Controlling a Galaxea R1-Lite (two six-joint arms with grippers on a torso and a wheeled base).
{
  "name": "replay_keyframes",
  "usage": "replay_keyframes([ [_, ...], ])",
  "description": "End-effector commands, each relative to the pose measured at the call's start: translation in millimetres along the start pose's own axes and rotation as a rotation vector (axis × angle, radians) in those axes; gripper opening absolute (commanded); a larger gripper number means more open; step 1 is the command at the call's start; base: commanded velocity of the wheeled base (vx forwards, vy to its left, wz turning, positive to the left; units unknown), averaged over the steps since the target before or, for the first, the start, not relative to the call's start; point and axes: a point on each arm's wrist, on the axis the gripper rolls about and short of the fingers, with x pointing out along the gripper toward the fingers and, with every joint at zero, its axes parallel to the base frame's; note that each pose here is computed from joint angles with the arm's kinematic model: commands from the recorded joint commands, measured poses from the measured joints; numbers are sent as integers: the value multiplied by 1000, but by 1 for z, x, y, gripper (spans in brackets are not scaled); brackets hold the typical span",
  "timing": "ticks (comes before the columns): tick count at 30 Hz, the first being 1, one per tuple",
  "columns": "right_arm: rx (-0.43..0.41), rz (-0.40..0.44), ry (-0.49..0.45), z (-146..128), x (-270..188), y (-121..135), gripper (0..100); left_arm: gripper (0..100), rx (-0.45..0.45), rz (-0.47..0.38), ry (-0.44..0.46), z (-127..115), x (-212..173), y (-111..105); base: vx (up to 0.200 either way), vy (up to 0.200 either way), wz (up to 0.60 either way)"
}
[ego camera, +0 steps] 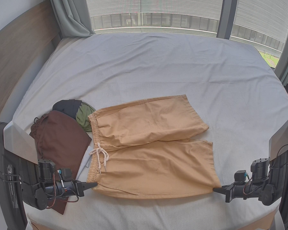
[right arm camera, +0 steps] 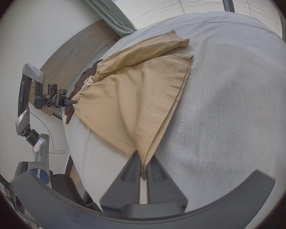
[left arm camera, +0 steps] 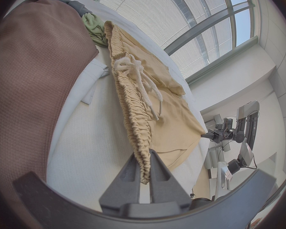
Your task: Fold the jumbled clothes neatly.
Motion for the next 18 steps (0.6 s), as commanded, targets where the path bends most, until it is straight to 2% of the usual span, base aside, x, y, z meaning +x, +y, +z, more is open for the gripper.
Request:
replay_keyframes([
  [1, 6, 2, 15, -3, -3, 2, 0, 0, -5, 6, -2, 0, -6, -2, 0, 0, 0],
  [7, -7, 2, 17, -3, -4, 2, 0, 0, 73, 13, 22, -9, -16, 1, 0, 0, 0],
  [13, -27, -8, 9, -2, -7, 1, 0, 0, 81, 9, 26, -10, -19, -1, 0, 0, 0],
  [18, -31, -5, 73, -7, -13, 3, 0, 0, 77, 10, 45, -15, -23, -4, 0, 0, 0],
])
